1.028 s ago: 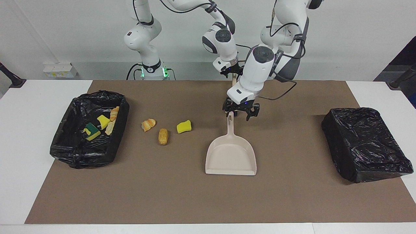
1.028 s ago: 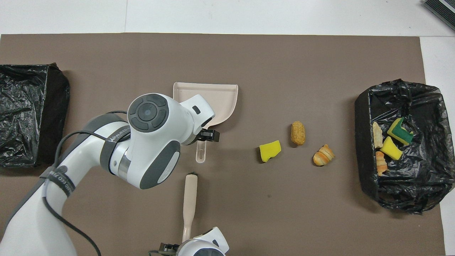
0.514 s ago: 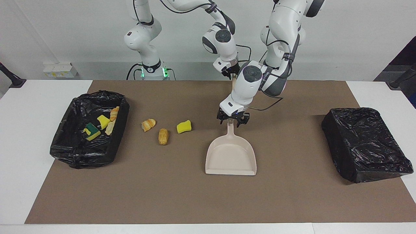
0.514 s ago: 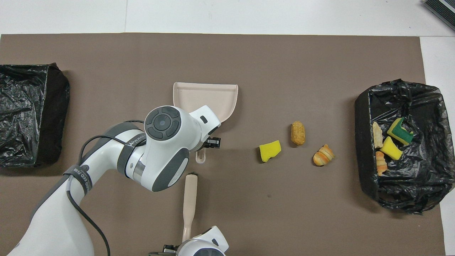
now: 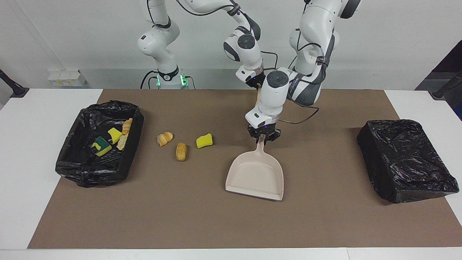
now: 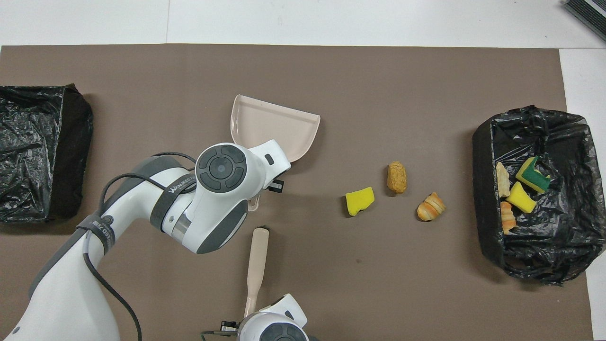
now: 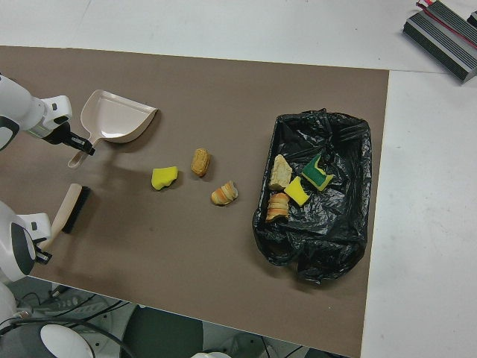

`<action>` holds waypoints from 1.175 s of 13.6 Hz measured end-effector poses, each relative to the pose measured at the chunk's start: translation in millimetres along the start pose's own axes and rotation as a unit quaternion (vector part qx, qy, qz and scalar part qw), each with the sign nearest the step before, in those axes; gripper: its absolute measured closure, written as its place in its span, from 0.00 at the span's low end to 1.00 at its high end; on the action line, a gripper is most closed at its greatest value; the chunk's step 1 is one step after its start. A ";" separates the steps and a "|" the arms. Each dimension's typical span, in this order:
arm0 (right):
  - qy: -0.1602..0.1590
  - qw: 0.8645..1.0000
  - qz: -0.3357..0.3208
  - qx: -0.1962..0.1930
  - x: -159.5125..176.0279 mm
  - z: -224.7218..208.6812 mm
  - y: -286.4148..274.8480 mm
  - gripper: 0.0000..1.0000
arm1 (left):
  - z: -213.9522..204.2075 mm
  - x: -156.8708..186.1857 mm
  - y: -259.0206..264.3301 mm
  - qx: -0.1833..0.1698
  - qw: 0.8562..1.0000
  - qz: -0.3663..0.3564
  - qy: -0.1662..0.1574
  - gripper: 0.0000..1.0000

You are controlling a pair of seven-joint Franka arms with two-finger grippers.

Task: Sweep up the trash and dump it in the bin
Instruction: 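Hold the dustpan with the left gripper while the right gripper grasps the brush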

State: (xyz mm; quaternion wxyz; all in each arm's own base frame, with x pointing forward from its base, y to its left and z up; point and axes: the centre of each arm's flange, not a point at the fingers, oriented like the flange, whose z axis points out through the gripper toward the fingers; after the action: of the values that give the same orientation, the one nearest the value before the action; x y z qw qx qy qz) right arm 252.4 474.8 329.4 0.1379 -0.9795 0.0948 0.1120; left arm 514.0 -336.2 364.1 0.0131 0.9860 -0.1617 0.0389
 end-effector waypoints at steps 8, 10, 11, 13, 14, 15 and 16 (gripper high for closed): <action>-0.045 0.997 0.017 -0.055 19.1 -74.5 30.7 0.73 | -39.4 -2.1 -44.0 0.026 0.965 0.257 -0.037 0.68; -0.049 0.996 0.014 -0.077 32.0 -104.2 51.1 0.73 | -37.8 -3.2 -43.6 0.022 0.941 0.335 -0.043 0.68; -0.052 0.995 0.012 -0.085 39.3 -116.8 61.5 0.73 | -35.8 -4.0 -42.6 0.020 0.931 0.361 -0.046 0.68; -0.059 0.993 0.002 -0.100 59.9 -142.4 88.0 0.73 | -30.0 -6.5 -39.5 0.016 0.921 0.386 -0.054 0.68; -0.059 0.992 -0.001 -0.108 73.4 -154.3 103.5 0.73 | -28.2 -6.9 -38.8 0.016 0.916 0.397 -0.056 0.68; -0.057 0.992 0.000 -0.117 87.6 -164.7 119.6 0.73 | -25.6 -7.0 -39.1 0.018 0.910 0.411 -0.060 0.68; -0.055 0.991 0.003 -0.123 102.6 -173.5 135.7 0.73 | -22.2 -6.9 -39.4 0.018 0.905 0.421 -0.063 0.68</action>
State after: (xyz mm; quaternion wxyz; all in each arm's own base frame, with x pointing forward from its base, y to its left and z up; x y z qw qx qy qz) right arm 354.8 280.3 432.9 0.0212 -0.9812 0.0756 0.1765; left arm 518.4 -295.8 385.2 -0.0321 0.8265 -0.5617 -0.0184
